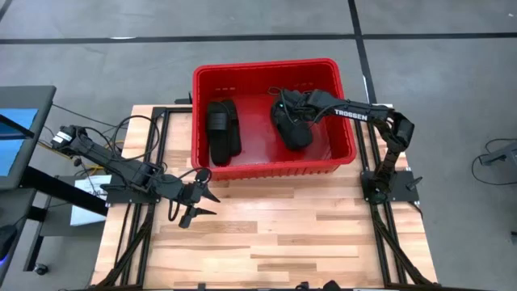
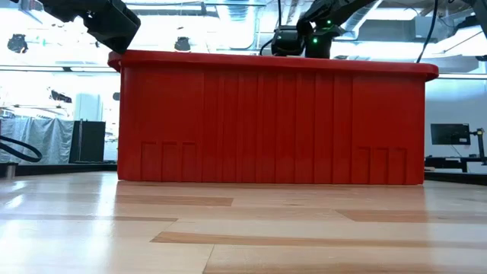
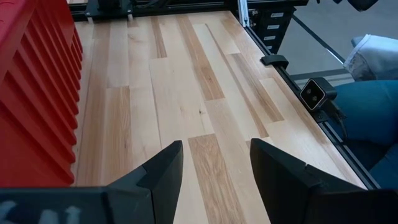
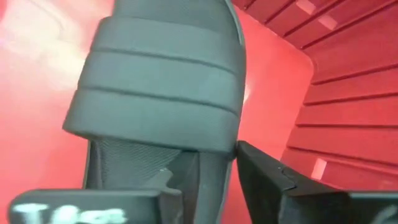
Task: Pick and place slides into bin
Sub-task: Put the black slides into the red bin
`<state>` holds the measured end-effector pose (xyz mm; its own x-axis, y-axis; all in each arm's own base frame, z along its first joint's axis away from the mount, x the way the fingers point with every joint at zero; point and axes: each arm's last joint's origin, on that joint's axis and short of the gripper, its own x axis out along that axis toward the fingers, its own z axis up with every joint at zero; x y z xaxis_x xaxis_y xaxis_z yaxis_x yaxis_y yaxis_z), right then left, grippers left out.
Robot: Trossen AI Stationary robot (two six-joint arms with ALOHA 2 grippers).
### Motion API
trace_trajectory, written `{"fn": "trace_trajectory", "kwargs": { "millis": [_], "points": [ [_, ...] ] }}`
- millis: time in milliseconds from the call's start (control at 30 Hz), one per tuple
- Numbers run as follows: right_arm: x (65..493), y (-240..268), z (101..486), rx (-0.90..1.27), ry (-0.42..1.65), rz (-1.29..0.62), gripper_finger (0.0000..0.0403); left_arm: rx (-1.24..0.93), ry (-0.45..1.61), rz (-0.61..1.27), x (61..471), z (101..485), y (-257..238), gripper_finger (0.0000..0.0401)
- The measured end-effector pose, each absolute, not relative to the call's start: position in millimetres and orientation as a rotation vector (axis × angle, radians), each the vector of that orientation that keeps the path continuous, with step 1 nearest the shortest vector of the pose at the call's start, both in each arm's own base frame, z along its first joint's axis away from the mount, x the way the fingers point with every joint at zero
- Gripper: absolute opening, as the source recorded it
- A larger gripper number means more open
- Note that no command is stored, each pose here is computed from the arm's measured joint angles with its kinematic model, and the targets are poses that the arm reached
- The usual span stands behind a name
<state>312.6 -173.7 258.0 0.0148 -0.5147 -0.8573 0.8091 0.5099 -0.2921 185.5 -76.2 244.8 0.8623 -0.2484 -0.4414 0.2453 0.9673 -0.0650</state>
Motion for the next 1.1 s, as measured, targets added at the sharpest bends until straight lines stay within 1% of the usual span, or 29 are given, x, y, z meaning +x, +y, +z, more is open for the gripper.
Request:
{"fn": "trace_trajectory", "kwargs": {
  "millis": [200, 367, 867, 1100],
  "points": [
    [313.6, -171.7, 258.0, 0.306, 1.159, -1.046, 0.0132, -0.007, 0.464, -0.259, 185.5, 244.8, -76.2, 0.0178],
    [312.3, -171.1, 257.6, 0.305, 1.176, -1.046, 0.0146, -0.007, 0.464, -0.259, 185.5, 244.8, -76.2, 0.0178],
    [312.5, -170.8, 257.6, 0.303, 1.175, -1.046, 0.0139, -0.007, 0.464, -0.259, 185.5, 244.8, -76.2, 0.0178],
    [312.4, -170.9, 257.6, 0.303, 1.175, -1.048, 0.0144, -0.007, 0.464, -0.259, 185.5, 244.8, -76.2, 0.0178]
  ]
}}
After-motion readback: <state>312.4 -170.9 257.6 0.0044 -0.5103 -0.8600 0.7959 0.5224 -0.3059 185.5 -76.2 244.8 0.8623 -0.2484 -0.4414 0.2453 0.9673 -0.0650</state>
